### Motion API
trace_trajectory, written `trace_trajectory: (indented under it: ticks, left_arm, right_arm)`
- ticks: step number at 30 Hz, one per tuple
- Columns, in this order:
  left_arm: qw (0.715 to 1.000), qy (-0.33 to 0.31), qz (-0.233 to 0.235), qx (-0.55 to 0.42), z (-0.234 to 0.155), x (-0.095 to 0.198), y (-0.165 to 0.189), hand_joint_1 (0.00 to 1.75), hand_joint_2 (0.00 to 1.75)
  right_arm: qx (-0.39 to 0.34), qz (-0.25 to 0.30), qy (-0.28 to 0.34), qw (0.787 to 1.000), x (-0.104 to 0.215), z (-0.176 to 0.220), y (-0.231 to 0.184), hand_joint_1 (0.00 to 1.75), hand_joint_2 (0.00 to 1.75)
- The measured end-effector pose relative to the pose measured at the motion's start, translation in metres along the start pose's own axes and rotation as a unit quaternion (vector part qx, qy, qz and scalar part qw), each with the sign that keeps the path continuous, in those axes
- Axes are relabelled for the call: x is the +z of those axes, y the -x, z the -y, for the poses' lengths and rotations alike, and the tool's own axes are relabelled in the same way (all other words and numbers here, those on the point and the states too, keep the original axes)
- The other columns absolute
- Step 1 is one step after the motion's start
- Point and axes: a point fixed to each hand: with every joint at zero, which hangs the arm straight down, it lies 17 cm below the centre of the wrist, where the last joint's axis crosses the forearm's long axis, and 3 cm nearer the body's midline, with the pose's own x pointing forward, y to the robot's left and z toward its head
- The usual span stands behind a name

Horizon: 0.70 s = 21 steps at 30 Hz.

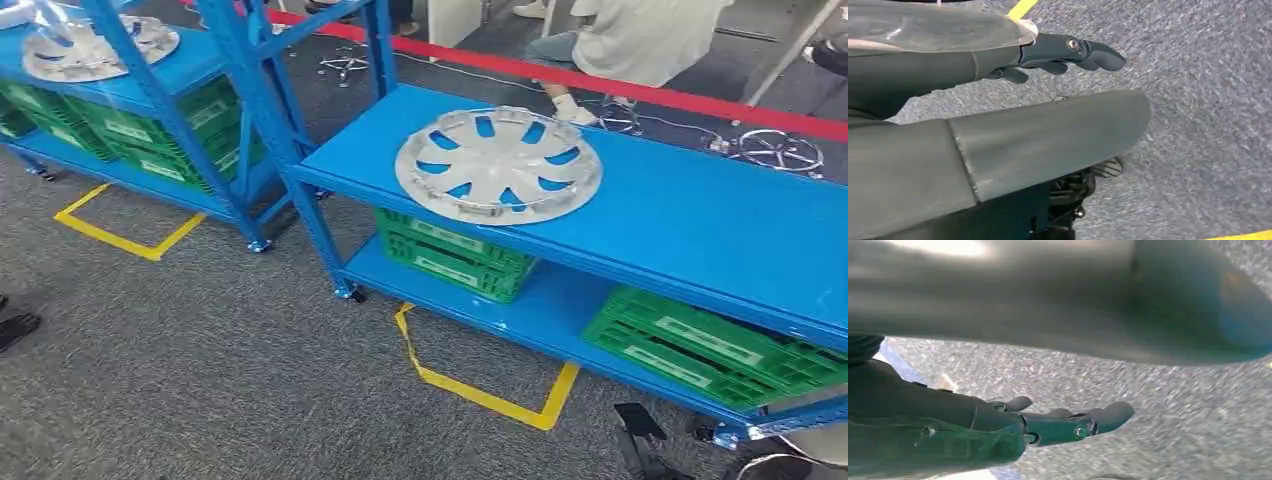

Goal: Take the parts from the cabinet and place them on the table.

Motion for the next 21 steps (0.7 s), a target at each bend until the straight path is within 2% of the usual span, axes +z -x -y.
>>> trace_trajectory:
  ticks: [11, 21]
  left_arm:
    - [1.000, -0.017, -0.022, -0.001, -0.029, -0.002, 0.008, 0.00, 0.00]
    - [0.999, -0.013, -0.042, -0.004, -0.034, -0.001, 0.018, 0.00, 0.00]
  right_arm:
    - [0.006, 0.004, -0.004, 1.000, 0.000, -0.002, -0.006, 0.00, 0.00]
    - [0.010, 0.005, -0.004, 1.000, -0.001, 0.000, -0.006, 0.00, 0.00]
